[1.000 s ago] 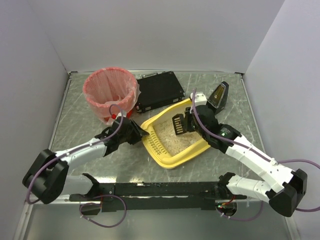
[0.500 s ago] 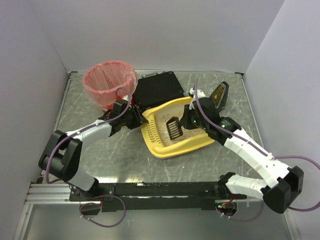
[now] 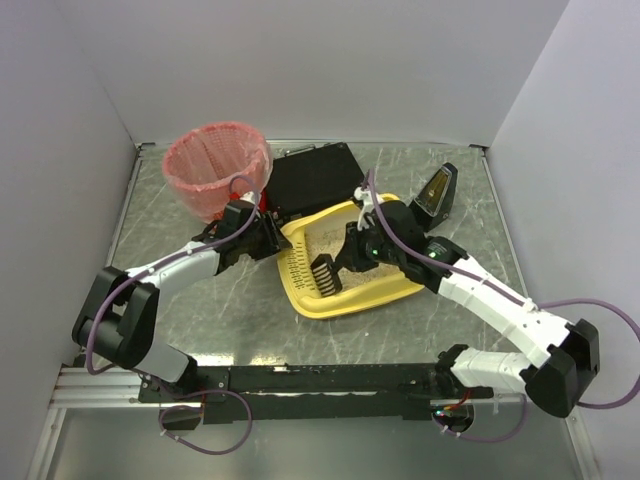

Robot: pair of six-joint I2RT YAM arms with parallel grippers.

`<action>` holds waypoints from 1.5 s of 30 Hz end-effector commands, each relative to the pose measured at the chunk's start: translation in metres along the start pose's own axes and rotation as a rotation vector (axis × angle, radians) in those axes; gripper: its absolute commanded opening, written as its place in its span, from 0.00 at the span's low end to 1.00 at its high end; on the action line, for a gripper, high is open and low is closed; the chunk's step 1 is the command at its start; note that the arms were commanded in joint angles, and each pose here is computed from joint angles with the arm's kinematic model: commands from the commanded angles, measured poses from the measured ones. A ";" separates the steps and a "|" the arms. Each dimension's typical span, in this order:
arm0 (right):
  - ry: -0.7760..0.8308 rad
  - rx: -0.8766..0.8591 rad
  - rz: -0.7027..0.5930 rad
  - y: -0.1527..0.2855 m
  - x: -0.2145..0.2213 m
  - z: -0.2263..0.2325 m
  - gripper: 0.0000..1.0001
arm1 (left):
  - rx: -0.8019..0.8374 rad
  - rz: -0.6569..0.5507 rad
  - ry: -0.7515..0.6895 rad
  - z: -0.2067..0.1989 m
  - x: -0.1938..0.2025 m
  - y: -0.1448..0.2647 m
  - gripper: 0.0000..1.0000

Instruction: Clean the litter box

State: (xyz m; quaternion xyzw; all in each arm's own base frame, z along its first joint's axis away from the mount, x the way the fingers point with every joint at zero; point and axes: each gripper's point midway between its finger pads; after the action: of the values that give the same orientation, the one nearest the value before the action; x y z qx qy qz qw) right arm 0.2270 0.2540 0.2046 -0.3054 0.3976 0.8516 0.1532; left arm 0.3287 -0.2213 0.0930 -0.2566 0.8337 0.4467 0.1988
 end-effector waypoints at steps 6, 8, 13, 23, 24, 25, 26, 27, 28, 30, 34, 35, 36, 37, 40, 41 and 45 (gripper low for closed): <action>-0.045 0.282 -0.212 0.011 -0.061 -0.031 0.00 | -0.205 0.089 -0.043 0.050 0.029 0.002 0.48; -0.025 0.292 -0.242 0.014 -0.075 -0.033 0.00 | -0.211 0.099 -0.044 0.051 0.030 0.001 0.48; -0.081 0.227 -0.303 0.011 -0.107 -0.021 0.00 | -0.224 0.116 -0.052 0.056 0.036 0.002 0.47; -0.177 0.264 -0.136 -0.028 -0.096 -0.029 0.00 | -0.208 0.129 -0.068 0.054 0.038 0.002 0.47; -0.180 0.271 -0.122 -0.029 -0.092 -0.031 0.00 | -0.207 0.128 -0.069 0.053 0.038 0.003 0.47; -0.187 0.286 -0.104 -0.028 -0.087 -0.034 0.00 | -0.200 0.132 -0.067 0.053 0.040 0.003 0.47; -0.182 0.303 -0.106 -0.026 -0.085 -0.038 0.00 | -0.200 0.134 -0.064 0.053 0.041 0.002 0.47; -0.183 0.314 -0.106 -0.024 -0.084 -0.040 0.00 | -0.201 0.137 -0.061 0.053 0.041 0.002 0.47; -0.178 0.322 -0.102 -0.023 -0.082 -0.042 0.00 | -0.196 0.138 -0.061 0.052 0.041 0.002 0.47; -0.174 0.333 -0.071 -0.025 -0.075 -0.044 0.00 | -0.192 0.137 -0.061 0.051 0.040 0.003 0.47; -0.190 0.442 -0.097 -0.012 -0.076 -0.061 0.00 | -0.193 0.140 -0.059 0.051 0.043 0.005 0.47; -0.190 0.457 -0.124 -0.009 -0.077 -0.066 0.00 | -0.196 0.142 -0.058 0.051 0.043 0.005 0.47; -0.193 0.455 -0.174 0.004 -0.086 -0.067 0.00 | -0.199 0.142 -0.061 0.052 0.044 0.005 0.47; -0.187 0.452 -0.186 0.007 -0.087 -0.067 0.00 | -0.199 0.144 -0.061 0.052 0.045 0.005 0.47; -0.196 0.464 -0.179 0.011 -0.085 -0.071 0.00 | -0.195 0.140 -0.064 0.050 0.044 0.006 0.47; -0.197 0.463 -0.165 0.009 -0.082 -0.072 0.00 | -0.198 0.138 -0.066 0.051 0.043 0.006 0.48; -0.220 0.487 -0.058 -0.012 -0.061 -0.079 0.00 | -0.198 0.142 -0.068 0.049 0.044 0.006 0.47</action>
State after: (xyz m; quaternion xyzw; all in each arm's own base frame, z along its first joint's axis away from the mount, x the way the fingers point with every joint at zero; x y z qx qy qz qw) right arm 0.3188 0.2110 0.2351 -0.2125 0.5070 0.7708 0.3218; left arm 0.3285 -0.2183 0.0930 -0.2550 0.8279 0.4569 0.2021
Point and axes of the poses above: each gripper's point midway between its finger pads, its own y axis back along the fingers, its own z axis along the line the jaws close on, x = y × z, and after that the axes turned 8 degrees about -y, right-handed
